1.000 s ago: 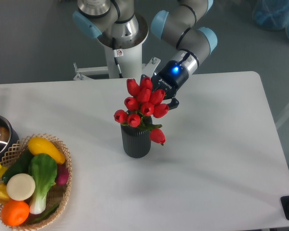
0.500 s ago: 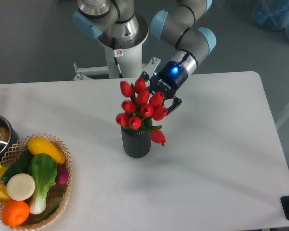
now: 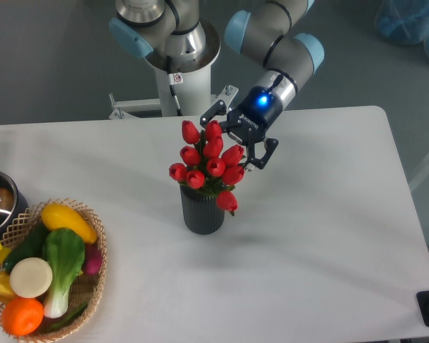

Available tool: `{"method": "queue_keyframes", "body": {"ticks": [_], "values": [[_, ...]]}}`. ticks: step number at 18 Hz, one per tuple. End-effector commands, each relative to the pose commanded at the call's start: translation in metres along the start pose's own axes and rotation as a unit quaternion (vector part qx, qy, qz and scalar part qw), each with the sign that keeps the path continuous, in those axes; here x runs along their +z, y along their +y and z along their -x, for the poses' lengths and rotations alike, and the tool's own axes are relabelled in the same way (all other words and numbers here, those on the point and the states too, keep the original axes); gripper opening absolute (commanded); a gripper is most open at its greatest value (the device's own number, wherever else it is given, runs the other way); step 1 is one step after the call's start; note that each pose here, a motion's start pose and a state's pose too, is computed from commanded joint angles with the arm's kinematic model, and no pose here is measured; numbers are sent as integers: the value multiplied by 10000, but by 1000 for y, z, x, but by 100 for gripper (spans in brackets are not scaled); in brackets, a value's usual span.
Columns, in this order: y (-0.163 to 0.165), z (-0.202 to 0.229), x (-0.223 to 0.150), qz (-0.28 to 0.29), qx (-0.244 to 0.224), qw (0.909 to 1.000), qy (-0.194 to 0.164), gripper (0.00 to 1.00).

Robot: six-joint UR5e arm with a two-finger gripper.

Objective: Insert the flowers into the vase
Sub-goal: 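Open the gripper and lift it up away from the tulips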

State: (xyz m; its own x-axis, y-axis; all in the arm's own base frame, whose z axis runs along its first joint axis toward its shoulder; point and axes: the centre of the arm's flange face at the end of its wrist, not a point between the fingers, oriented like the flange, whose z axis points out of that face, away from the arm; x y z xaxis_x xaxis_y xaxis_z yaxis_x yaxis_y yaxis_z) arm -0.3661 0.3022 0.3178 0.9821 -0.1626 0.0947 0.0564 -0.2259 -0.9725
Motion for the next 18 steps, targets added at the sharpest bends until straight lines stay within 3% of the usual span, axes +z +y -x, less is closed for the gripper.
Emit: {"method": "queue_keyframes", "body": {"ticks": [3,6,11,18], "values": [[-7,-7,-15,1070,248,9935,-297,100],[-12,-12,-31,2095,458,9748,-614,100],[-36,-4,-70,2585,691,9561,-1200,100],[-53,37,-170,4225,603,8731,-2358,100]]}}
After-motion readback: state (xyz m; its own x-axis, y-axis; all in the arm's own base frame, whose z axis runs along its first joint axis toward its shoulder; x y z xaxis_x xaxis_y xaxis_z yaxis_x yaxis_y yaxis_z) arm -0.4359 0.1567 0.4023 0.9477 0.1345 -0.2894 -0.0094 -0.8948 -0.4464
